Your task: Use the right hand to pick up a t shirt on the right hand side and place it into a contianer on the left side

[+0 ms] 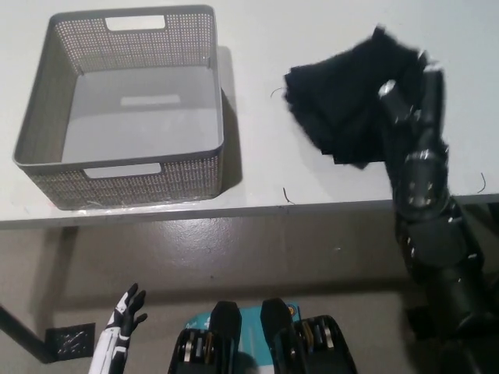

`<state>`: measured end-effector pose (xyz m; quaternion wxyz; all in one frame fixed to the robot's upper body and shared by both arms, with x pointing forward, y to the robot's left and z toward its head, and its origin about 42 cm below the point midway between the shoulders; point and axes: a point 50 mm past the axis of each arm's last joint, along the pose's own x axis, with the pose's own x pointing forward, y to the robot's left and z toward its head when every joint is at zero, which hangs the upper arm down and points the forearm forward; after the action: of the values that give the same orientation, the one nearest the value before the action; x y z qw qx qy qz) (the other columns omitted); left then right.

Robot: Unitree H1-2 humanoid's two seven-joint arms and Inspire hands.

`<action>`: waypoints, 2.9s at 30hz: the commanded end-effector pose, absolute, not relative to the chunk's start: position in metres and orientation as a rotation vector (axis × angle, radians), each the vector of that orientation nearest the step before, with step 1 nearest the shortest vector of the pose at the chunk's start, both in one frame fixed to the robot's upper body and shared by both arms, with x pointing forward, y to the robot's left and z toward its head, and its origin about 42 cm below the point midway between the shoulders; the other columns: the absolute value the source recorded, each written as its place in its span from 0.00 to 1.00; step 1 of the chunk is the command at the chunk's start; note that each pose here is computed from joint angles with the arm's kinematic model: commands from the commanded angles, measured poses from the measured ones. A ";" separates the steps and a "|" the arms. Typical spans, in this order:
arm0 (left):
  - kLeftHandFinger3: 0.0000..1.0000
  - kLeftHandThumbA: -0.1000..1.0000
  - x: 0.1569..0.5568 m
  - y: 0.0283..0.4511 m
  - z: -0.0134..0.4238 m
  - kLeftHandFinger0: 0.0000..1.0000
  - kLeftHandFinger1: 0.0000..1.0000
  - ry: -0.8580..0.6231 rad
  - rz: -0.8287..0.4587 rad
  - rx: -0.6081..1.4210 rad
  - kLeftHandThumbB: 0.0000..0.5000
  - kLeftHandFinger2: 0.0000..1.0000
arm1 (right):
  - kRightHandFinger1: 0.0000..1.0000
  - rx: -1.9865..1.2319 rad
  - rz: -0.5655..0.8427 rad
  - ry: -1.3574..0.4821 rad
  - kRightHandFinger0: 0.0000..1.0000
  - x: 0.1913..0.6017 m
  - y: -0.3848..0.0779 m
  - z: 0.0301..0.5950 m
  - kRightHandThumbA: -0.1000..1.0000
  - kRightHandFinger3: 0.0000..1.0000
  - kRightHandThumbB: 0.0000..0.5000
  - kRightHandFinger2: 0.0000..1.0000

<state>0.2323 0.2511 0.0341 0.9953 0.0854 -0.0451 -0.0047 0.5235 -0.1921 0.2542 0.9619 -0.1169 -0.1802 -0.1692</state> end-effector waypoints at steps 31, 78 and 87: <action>1.00 1.00 0.209 0.215 0.022 0.94 1.00 -0.070 -0.138 0.178 0.54 1.00 | 0.03 0.053 -0.015 -0.372 0.00 0.524 -0.001 0.445 0.00 0.51 0.30 0.50; 1.00 1.00 0.194 0.179 0.015 0.92 1.00 -0.043 -0.194 0.134 0.56 1.00 | 1.00 -0.309 0.623 -0.419 1.00 0.493 0.068 0.396 1.00 1.00 0.93 1.00; 1.00 1.00 0.188 0.189 0.013 0.91 1.00 -0.028 -0.142 0.134 0.56 0.99 | 1.00 -0.835 0.368 -0.845 1.00 0.480 -0.040 0.425 1.00 1.00 1.00 1.00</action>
<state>0.1931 0.1840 0.0074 0.9930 0.0750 0.0050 -0.0906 0.4996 0.0075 0.3678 0.9204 -0.2318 -0.2123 0.2324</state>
